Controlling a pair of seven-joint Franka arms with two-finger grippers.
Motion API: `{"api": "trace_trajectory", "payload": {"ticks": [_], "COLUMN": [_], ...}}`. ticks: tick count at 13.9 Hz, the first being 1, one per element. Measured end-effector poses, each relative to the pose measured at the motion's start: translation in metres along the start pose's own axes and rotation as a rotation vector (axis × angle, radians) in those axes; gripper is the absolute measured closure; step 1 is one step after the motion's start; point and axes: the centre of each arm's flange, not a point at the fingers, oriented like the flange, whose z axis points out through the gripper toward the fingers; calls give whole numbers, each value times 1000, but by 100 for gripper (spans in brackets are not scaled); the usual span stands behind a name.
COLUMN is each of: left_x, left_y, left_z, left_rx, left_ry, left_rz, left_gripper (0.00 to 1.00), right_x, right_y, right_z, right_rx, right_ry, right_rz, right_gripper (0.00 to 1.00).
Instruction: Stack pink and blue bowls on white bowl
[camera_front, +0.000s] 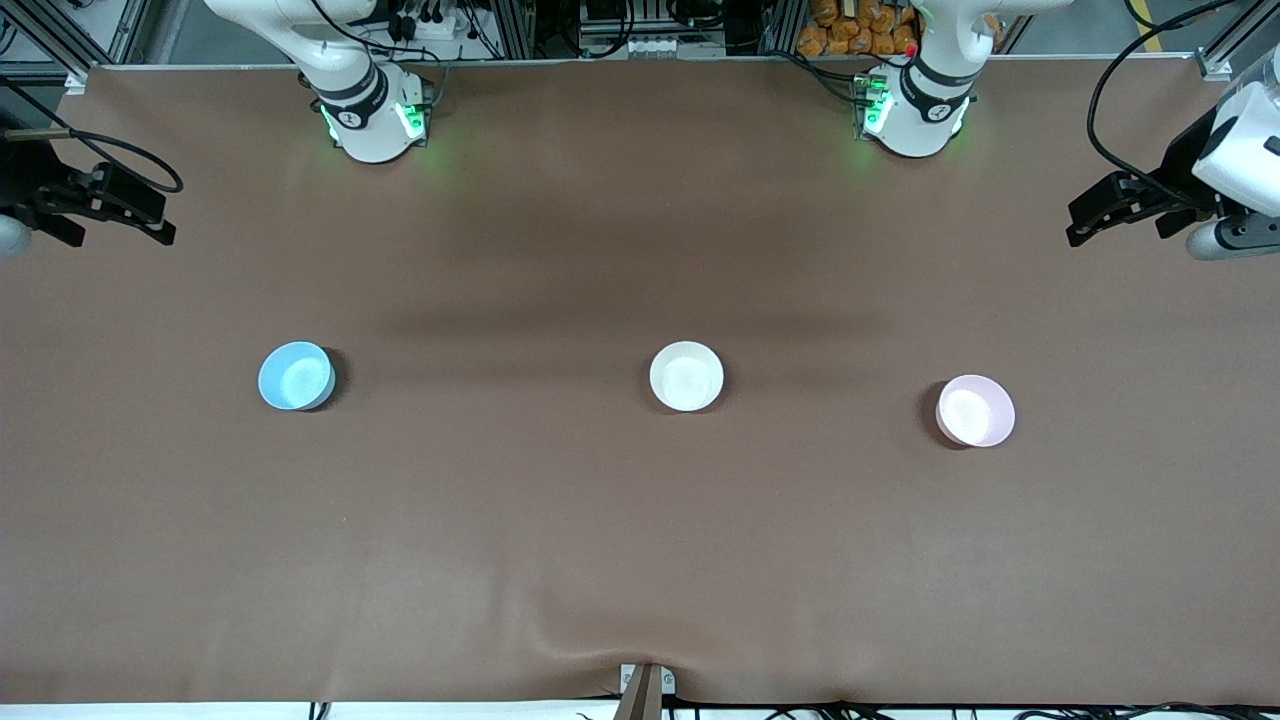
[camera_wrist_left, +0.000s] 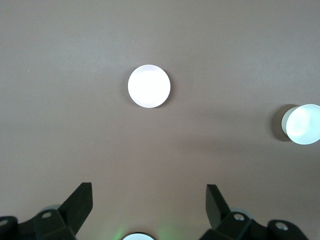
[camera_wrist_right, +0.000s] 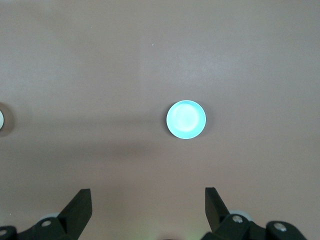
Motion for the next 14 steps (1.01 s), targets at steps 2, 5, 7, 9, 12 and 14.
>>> {"api": "trace_trajectory", "payload": {"ticks": [2,5,7,9,12,14], "left_x": [0,0,0,0,0,2], "left_y": [0,0,0,0,0,-3], "left_z": [1,2,2,2,3,4], "left_rx": [1,2,2,2,2,2], "left_ry": [-5,-8,-9,-10,-12,-14], "left_rz": [0,1,1,1,0,-7], "left_gripper": [0,0,0,0,0,0], "right_x": [0,0,0,0,0,0], "right_y": [0,0,0,0,0,0], "right_z": [0,0,0,0,0,0], "right_rx": [0,0,0,0,0,0], "right_ry": [0,0,0,0,0,0], "right_rz": [0,0,0,0,0,0], "right_gripper": [0,0,0,0,0,0]}}
